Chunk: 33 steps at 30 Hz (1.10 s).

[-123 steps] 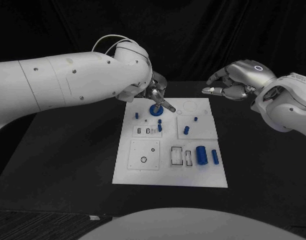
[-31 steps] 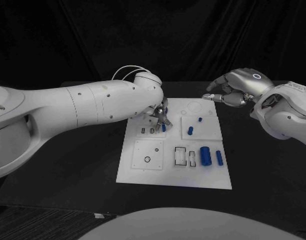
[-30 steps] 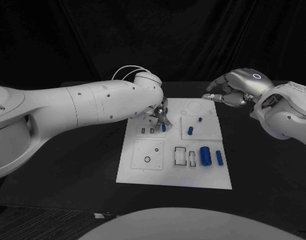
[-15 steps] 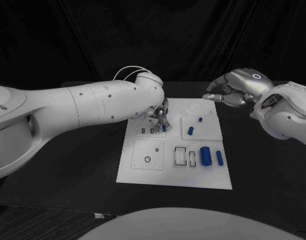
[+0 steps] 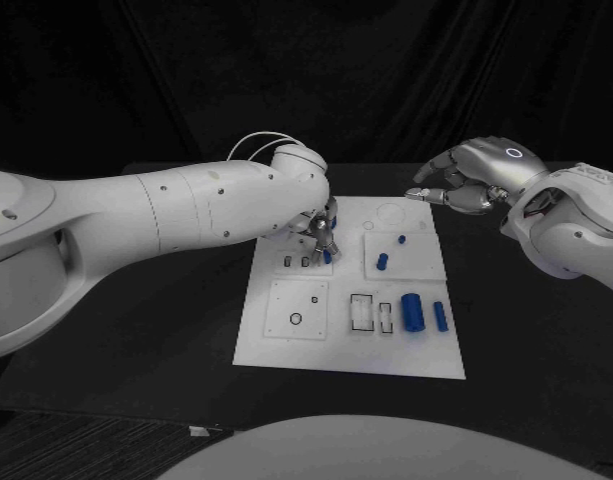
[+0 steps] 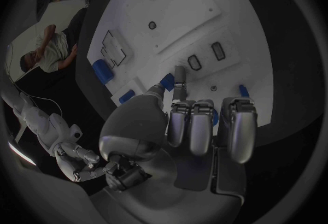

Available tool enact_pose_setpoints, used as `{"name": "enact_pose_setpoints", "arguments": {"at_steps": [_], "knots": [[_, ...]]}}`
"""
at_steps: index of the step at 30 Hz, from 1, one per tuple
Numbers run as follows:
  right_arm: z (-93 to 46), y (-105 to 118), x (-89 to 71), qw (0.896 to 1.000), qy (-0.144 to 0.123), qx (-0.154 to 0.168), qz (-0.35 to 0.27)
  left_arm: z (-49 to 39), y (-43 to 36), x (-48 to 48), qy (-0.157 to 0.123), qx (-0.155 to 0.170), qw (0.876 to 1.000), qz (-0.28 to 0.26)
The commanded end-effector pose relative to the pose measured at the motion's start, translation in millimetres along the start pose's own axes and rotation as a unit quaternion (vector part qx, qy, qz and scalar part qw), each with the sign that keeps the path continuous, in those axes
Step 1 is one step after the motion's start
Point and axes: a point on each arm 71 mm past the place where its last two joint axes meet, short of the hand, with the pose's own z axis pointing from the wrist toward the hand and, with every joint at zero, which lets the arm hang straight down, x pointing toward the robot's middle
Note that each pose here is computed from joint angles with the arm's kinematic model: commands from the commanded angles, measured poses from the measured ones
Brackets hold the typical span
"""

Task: Assemble the parts on the task board

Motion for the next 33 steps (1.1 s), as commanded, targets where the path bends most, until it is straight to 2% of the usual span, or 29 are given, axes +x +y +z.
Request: {"name": "enact_pose_setpoints", "arguments": {"at_steps": [1,33], "knots": [[-0.2,-0.5,1.2,1.0,0.004,0.003,-0.001,0.6,-3.1,1.5,0.007,0.01,1.0,0.002],[0.8,-0.9,2.2,1.0,0.009,0.004,-0.002,1.4,-1.9,3.1,0.015,0.014,1.0,0.004]]}}
